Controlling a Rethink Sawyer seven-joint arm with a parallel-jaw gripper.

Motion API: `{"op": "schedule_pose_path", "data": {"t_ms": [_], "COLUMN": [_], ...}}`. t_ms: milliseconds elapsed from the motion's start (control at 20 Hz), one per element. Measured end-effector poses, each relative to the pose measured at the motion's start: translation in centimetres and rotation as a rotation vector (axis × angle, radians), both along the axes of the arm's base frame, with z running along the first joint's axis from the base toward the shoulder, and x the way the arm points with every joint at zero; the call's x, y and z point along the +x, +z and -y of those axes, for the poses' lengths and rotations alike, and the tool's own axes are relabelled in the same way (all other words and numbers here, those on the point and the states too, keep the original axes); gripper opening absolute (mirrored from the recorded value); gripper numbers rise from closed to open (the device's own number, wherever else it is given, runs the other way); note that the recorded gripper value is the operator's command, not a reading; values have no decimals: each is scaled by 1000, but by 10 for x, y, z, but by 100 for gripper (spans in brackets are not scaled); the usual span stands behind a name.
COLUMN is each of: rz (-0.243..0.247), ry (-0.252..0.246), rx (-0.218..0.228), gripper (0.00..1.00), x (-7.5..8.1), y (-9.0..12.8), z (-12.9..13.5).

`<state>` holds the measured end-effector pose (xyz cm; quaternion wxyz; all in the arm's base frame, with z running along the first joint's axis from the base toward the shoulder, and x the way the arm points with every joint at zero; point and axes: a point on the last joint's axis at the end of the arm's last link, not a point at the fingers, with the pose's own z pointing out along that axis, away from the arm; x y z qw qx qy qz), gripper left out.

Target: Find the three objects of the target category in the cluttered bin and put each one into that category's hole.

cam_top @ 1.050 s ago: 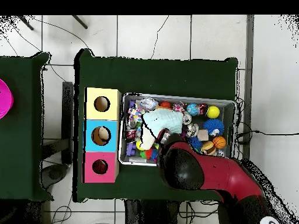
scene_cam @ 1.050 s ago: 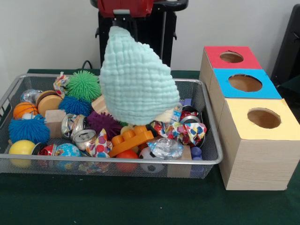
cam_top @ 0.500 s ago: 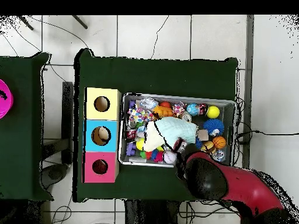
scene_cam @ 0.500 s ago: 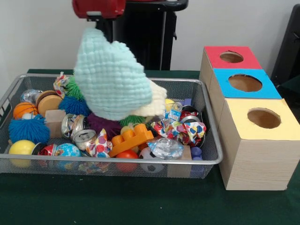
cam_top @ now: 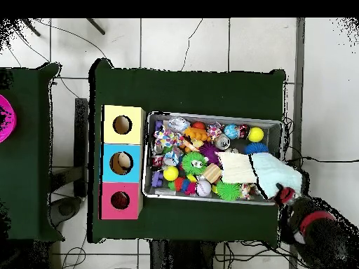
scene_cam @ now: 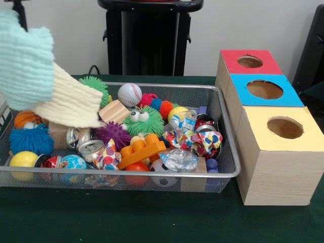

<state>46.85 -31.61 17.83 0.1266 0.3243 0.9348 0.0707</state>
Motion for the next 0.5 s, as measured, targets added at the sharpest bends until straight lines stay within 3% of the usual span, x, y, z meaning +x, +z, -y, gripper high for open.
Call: {"op": "schedule_pose_path", "data": {"t_ms": [250,300,500], "rz": [-14,-15,-11], "ry": [31,65,110], "rx": [2,-7,-20], "gripper": [0,0,0], "x": [-17,-19,-16], "y": [1,-2,-6], "z": [28,32,27]}}
